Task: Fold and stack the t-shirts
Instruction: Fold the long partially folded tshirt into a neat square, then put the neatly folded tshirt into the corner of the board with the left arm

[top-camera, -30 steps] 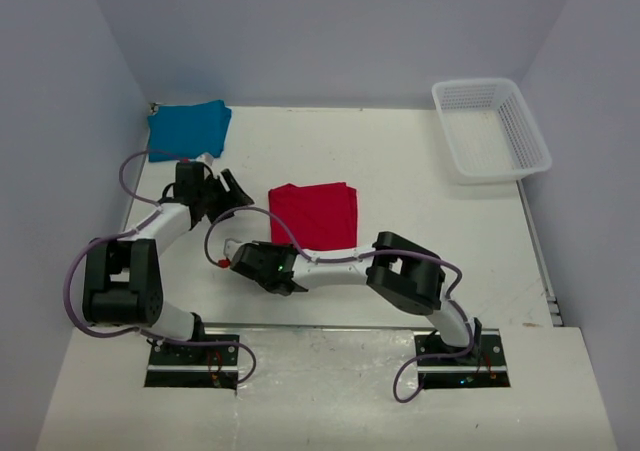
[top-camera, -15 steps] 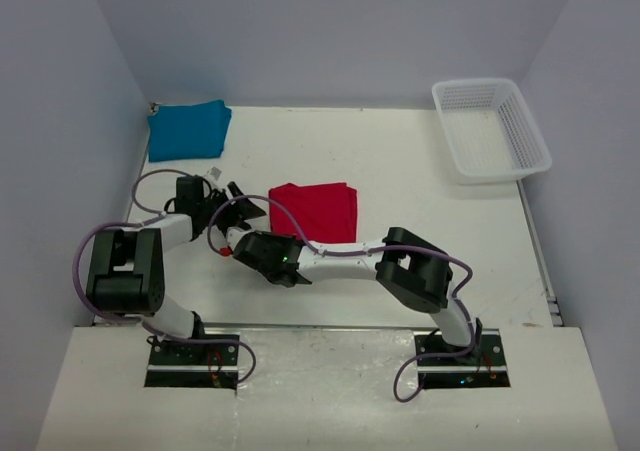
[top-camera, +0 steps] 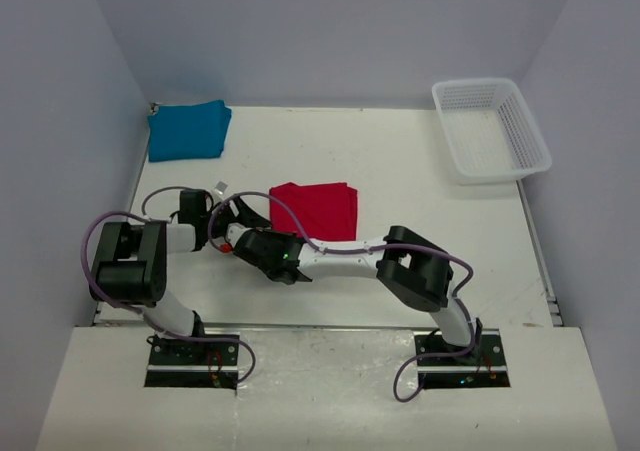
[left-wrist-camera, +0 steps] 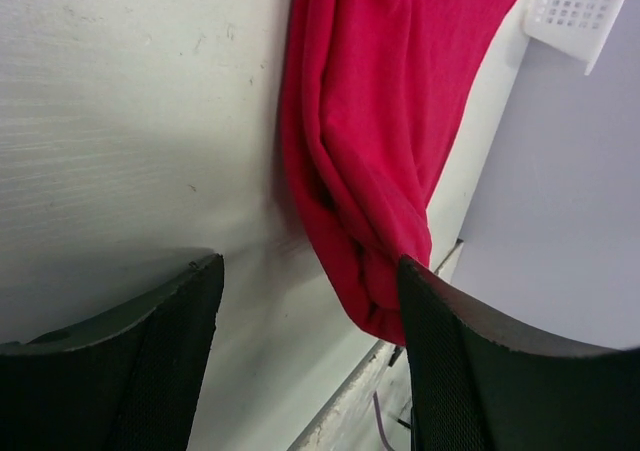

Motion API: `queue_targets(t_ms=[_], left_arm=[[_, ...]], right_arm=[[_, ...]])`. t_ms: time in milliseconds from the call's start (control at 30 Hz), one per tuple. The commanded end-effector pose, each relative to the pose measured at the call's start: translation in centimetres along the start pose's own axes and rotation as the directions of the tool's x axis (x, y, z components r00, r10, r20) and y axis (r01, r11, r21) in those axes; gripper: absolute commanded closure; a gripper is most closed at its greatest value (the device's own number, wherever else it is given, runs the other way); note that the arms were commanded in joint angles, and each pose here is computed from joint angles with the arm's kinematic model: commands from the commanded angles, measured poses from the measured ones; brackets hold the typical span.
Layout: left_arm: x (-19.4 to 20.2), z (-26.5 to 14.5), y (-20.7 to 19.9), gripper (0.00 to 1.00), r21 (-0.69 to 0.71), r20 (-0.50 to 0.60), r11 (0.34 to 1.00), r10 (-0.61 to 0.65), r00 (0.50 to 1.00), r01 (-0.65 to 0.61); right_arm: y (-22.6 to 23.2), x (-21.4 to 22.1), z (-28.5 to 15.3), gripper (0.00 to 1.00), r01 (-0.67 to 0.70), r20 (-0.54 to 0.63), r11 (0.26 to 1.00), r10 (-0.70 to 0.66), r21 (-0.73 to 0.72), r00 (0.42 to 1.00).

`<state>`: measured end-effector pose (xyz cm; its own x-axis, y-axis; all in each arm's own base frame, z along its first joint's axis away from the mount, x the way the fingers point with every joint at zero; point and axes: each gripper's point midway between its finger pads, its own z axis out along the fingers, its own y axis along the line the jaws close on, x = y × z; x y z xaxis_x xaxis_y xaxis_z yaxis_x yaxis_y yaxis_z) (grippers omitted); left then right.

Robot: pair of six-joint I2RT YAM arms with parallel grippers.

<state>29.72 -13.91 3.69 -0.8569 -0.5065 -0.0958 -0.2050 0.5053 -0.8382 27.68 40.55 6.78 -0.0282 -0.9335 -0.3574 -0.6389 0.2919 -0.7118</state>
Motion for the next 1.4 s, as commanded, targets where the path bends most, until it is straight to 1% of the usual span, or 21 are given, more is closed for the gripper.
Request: queue_targets(t_ms=[0, 167, 300, 333, 433, 467, 500, 567, 733, 800, 833, 867, 900, 933, 967, 1000, 1033, 1167, 1300, 1367], left_arm=[[0.6, 0.1, 0.0, 0.29, 0.046, -0.013, 0.999, -0.019, 1.000, 0.020], [1.1, 0.7, 0.7, 0.29, 0.050, -0.023, 0.997, -0.056, 0.998, 0.057], [1.0, 1.5, 0.8, 0.29, 0.082, -0.029, 0.995, -0.053, 0.998, 0.055], [1.1, 1.8, 1.1, 0.28, 0.081, -0.044, 0.994, -0.071, 0.997, 0.074], [0.8, 2.3, 1.4, 0.28, 0.092, -0.042, 0.992, -0.080, 0.996, 0.083], [0.8, 2.4, 1.4, 0.28, 0.096, -0.046, 0.991, -0.090, 0.995, 0.094], [1.4, 2.9, 0.8, 0.28, 0.111, -0.063, 0.991, -0.066, 0.996, 0.072], [1.5, 3.2, 0.8, 0.29, 0.116, -0.076, 0.989, -0.082, 0.994, 0.090], [1.0, 3.1, 0.2, 0.28, 0.128, -0.062, 0.989, -0.067, 0.996, 0.075], [1.0, 2.8, 0.2, 0.30, 0.087, -0.056, 0.993, -0.079, 0.995, 0.083], [0.5, 2.8, 0.8, 0.31, 0.046, -0.026, 0.997, -0.064, 0.998, 0.065], [0.9, 2.6, 1.4, 0.32, -0.006, -0.032, 0.995, -0.096, 0.995, 0.096], [0.6, 2.1, 0.9, 0.33, -0.014, -0.011, 0.997, -0.082, 0.997, 0.081], [0.1, 1.8, 1.5, 0.34, -0.060, 0.025, 0.995, -0.076, 0.997, 0.077], [0.2, 1.4, 1.9, 0.34, -0.111, 0.024, 0.988, -0.104, 0.994, 0.106], [-0.1, 1.2, 1.7, 0.34, -0.122, 0.042, 0.988, -0.095, 0.995, 0.099], [-0.6, 0.8, 1.1, 0.34, -0.117, 0.066, 0.990, -0.077, 0.995, 0.084], [-1.5, 0.2, -0.1, 0.33, -0.104, 0.094, 0.992, -0.068, 0.993, 0.077], [-1.8, 0.5, -0.1, 0.32, -0.093, 0.079, 0.993, -0.063, 0.995, 0.071], [-1.8, 0.7, -0.4, 0.31, -0.060, 0.068, 0.996, -0.056, 0.996, 0.060]], right_arm=[[-3.9, -2.6, -1.9, 1.00, -0.077, 0.069, 0.995, 0.073, 0.059, 0.995], [-4.1, -2.9, -2.0, 1.00, -0.090, 0.076, 0.994, 0.085, 0.060, 0.993], [-3.8, -2.8, -1.8, 1.00, -0.089, 0.069, 0.995, 0.085, 0.052, 0.994], [-3.7, -2.8, -1.8, 1.00, -0.086, 0.068, 0.995, 0.083, 0.052, 0.994], [-3.6, -2.7, -1.7, 1.00, -0.084, 0.066, 0.995, 0.081, 0.048, 0.995], [-3.5, -2.6, -1.6, 1.00, -0.081, 0.064, 0.996, 0.078, 0.047, 0.995], [-3.7, -2.7, -1.7, 1.00, -0.084, 0.065, 0.995, 0.081, 0.047, 0.995], [-3.8, -2.6, -1.7, 1.00, -0.085, 0.065, 0.995, 0.081, 0.048, 0.995], [-3.8, -2.3, -1.6, 1.00, -0.089, 0.063, 0.995, 0.086, 0.038, 0.994], [-3.8, -2.0, -1.5, 1.00, -0.090, 0.056, 0.995, 0.088, 0.040, 0.995], [-3.8, -2.0, -1.5, 1.00, -0.090, 0.056, 0.995, 0.088, 0.039, 0.995], [-3.8, -2.0, -1.5, 1.00, -0.090, 0.056, 0.995, 0.088, 0.040, 0.995], [-4.0, -2.0, -1.5, 1.00, -0.093, 0.057, 0.995, 0.091, 0.041, 0.994], [-4.0, -2.0, -1.5, 1.00, -0.092, 0.056, 0.995, 0.090, 0.041, 0.994], [-4.0, -2.1, -1.6, 1.00, -0.093, 0.058, 0.995, 0.091, 0.043, 0.994], [-4.1, -2.1, -1.6, 1.00, -0.095, 0.059, 0.995, 0.092, 0.044, 0.994], [-4.1, -2.1, -1.6, 1.00, -0.096, 0.061, 0.995, 0.093, 0.041, 0.994], [-4.2, -1.9, -1.5, 1.00, -0.097, 0.056, 0.994, 0.095, 0.043, 0.994], [-4.2, -1.9, -1.6, 1.00, -0.101, 0.057, 0.994, 0.099, 0.038, 0.993], [-4.3, -1.8, -1.6, 1.00, -0.102, 0.056, 0.994, 0.100, 0.038, 0.993]])
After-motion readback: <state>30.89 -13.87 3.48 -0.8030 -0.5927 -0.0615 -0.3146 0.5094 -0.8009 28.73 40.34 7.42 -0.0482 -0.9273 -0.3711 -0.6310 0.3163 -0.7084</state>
